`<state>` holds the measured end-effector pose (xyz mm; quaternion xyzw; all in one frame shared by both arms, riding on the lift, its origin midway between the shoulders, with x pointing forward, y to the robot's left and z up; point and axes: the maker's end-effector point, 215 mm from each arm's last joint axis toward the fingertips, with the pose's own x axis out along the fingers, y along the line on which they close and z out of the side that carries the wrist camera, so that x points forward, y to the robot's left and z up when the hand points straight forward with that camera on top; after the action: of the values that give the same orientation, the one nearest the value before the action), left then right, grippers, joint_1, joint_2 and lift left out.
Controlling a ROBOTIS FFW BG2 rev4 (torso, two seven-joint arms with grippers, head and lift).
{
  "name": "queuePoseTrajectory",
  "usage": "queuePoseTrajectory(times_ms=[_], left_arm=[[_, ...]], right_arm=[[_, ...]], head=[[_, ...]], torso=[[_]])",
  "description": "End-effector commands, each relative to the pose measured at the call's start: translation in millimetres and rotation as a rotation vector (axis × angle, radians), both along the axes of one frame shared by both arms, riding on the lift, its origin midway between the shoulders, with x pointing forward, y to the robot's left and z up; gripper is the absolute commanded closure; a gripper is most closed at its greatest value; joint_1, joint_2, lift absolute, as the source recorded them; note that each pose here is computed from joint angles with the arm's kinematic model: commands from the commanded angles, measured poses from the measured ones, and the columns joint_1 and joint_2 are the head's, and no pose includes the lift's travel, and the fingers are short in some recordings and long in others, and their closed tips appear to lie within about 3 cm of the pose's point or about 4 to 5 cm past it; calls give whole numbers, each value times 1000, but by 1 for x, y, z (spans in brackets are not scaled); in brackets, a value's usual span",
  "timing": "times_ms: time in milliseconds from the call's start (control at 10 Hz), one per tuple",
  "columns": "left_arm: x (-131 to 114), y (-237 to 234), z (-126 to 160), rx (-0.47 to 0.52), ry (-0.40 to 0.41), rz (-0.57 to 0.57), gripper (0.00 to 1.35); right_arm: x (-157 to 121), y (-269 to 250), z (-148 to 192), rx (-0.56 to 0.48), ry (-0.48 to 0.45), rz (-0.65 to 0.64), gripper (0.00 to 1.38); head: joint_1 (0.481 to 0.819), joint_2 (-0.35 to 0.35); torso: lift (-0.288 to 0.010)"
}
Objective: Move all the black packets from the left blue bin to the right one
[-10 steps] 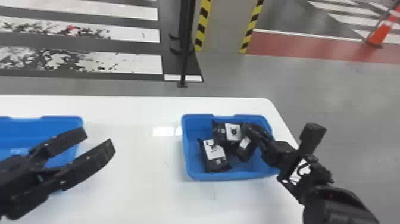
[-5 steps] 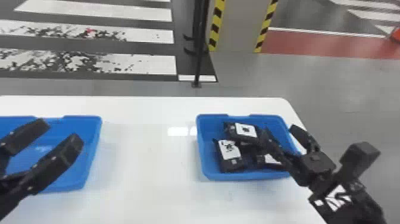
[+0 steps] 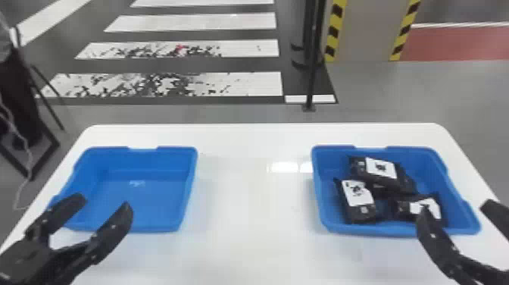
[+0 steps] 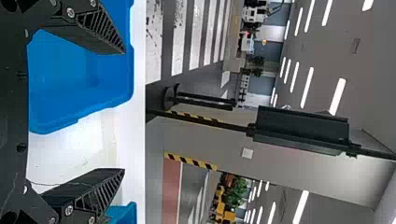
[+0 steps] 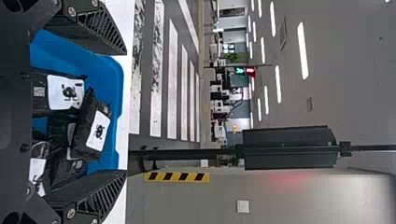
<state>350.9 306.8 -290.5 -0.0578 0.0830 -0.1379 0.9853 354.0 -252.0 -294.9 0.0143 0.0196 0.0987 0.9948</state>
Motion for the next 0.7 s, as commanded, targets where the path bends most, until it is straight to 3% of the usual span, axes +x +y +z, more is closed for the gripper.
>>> queuePoseTrajectory(times_ms=[0,600], left_arm=[[-6,-3,-13,14,40,6,150],[-5,-36,-20,16,70,9,151]], right_arm=[[-17,4,4,-8,5,6,128],[-21,22,-5,18,15,27,130]], head=[[695,87],[695,79]], torso=[[-154],[-154]])
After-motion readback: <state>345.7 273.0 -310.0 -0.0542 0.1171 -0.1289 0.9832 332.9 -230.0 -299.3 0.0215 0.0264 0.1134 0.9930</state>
